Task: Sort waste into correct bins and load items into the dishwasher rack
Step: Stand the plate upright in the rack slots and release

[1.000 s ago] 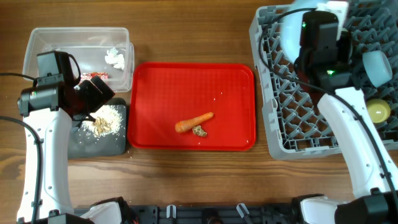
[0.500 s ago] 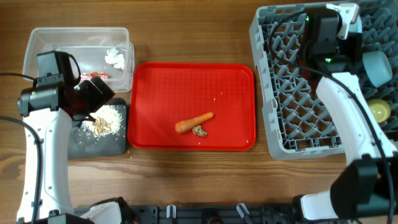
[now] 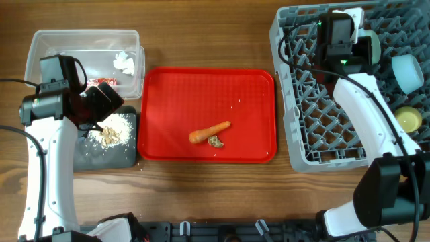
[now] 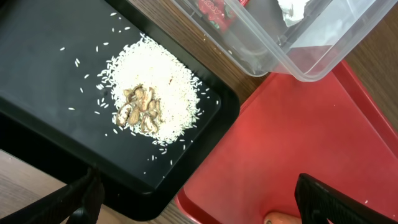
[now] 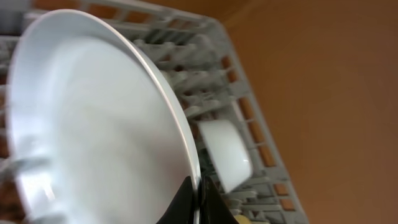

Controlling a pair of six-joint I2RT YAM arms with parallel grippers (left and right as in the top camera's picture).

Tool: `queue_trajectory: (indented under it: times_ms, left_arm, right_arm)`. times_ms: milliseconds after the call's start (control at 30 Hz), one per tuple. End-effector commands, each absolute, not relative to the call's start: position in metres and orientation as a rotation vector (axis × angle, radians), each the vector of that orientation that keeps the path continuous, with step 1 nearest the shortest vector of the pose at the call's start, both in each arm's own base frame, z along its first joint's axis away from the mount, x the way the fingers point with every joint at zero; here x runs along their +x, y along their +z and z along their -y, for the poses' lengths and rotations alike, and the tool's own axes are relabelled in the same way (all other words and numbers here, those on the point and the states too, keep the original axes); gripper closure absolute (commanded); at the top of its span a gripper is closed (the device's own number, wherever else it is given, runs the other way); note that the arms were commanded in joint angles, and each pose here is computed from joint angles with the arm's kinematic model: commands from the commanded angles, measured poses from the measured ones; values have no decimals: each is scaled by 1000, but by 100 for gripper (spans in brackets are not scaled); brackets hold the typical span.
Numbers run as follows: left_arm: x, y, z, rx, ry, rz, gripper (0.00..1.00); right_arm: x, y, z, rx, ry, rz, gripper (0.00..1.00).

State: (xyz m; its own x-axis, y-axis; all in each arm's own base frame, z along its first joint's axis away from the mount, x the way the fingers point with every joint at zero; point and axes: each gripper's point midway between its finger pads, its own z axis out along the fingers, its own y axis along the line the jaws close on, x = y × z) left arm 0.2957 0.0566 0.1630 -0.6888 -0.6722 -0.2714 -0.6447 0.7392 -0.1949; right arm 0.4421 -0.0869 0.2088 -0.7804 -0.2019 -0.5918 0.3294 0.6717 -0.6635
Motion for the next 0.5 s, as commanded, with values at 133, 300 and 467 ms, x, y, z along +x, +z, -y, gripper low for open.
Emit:
queue_trajectory:
  times_ms: [133,300,467]
  left_arm:
    - [297,169,-57,-1027,-134,-2590,0]
    - [297,169,-57,-1027,-134,-2590,0]
    - [297,169,-57,-1027,-134,-2590,0]
  right_arm:
    - [456,174,19,-171,-689,-2362,94]
    - [442,158,1,-267,-638,-2442,77]
    - [431,154,-12,-316,-557,-2488,71]
